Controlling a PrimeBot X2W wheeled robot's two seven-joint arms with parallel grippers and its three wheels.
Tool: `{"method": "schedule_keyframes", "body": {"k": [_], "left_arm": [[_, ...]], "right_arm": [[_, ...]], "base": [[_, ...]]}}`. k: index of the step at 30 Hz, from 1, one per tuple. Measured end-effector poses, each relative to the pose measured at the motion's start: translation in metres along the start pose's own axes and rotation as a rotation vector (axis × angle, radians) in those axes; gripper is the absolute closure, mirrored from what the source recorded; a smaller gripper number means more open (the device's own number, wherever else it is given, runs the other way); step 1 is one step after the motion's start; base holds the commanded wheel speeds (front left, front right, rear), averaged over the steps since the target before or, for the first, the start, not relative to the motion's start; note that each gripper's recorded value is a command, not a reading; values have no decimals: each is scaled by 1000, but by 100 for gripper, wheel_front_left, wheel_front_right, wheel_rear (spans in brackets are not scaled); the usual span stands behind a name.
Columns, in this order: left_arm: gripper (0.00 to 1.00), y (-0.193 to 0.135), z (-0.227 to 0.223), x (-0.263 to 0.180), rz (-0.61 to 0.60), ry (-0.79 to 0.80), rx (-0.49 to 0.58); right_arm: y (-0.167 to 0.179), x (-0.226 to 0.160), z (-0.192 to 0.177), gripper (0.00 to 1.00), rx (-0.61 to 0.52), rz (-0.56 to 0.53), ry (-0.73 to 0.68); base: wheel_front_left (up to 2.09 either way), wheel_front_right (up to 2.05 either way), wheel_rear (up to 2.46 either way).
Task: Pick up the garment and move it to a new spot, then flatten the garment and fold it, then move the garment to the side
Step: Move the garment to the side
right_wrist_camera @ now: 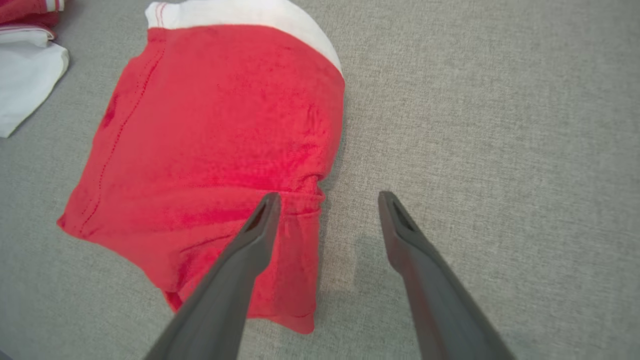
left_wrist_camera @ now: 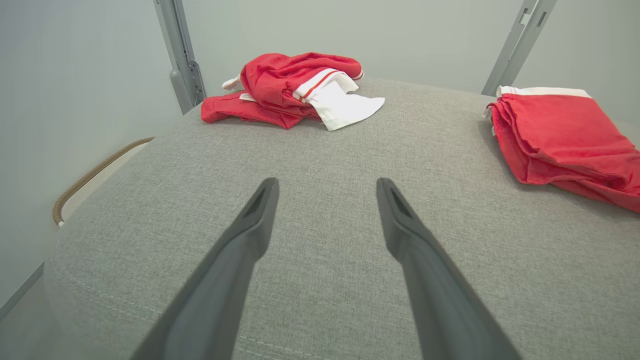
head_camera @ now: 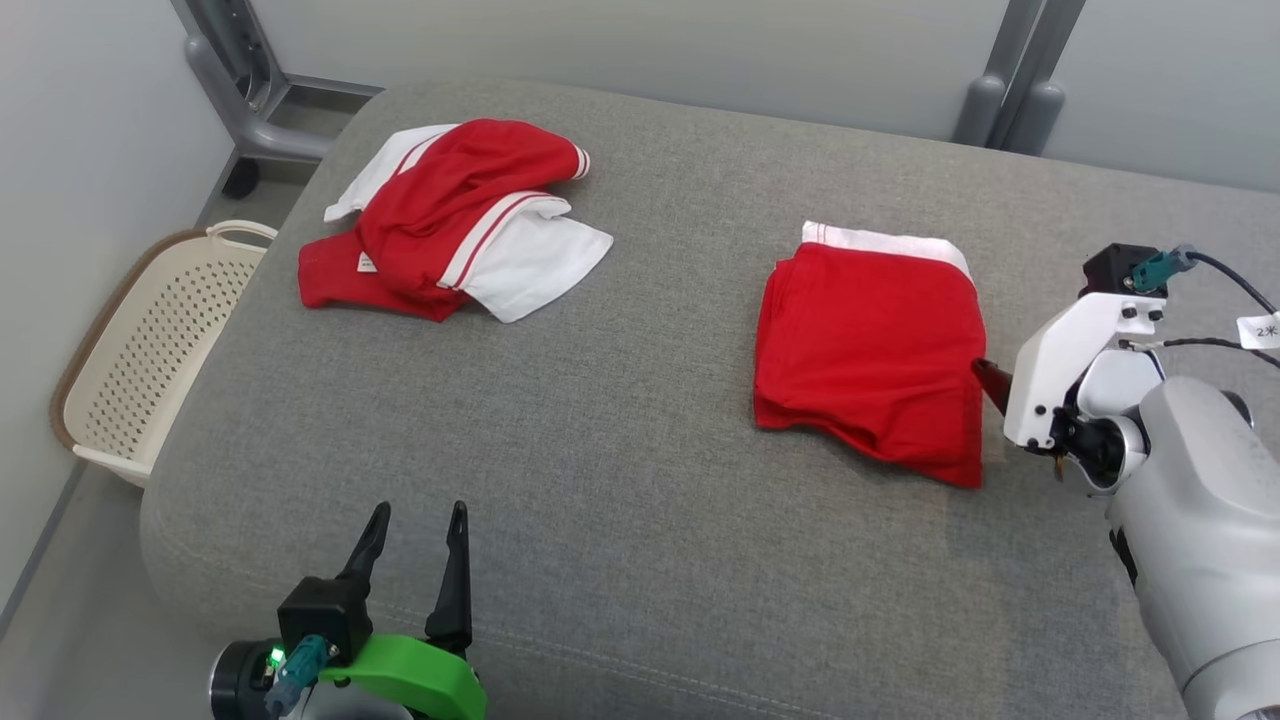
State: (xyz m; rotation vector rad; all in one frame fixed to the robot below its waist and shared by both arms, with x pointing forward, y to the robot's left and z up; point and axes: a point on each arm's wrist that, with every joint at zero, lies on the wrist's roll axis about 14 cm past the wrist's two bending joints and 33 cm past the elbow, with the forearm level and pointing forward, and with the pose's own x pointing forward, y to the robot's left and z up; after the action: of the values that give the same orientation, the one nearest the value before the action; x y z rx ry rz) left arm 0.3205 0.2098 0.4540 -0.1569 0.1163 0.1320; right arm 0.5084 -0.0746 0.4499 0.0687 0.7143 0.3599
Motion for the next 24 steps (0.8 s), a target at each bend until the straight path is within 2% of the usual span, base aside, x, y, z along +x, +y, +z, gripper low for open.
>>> {"method": "schedule_keyframes", "body": {"k": [6, 20, 21, 22, 23, 24], "left_arm": [[0, -4, -7, 5, -10, 26, 3], [0, 3, -18, 7, 15, 65, 5], [0, 3, -19, 7, 16, 68, 5], [0, 3, -20, 7, 17, 71, 6], [0, 4, -20, 8, 19, 74, 6], [0, 4, -21, 9, 20, 76, 7]], "right_arm": [[4, 10, -24, 0, 66, 11, 38], [14, 30, -50, 0, 150, 11, 99], [13, 31, -51, 3, 158, 8, 102], [12, 32, -53, 41, 165, 6, 106], [12, 34, -55, 85, 169, 3, 110], [11, 35, -56, 100, 166, -1, 114]], "base": [[0, 0, 0], [0, 0, 0], [0, 0, 0], [0, 0, 0], [0, 0, 0], [0, 0, 0]]}}
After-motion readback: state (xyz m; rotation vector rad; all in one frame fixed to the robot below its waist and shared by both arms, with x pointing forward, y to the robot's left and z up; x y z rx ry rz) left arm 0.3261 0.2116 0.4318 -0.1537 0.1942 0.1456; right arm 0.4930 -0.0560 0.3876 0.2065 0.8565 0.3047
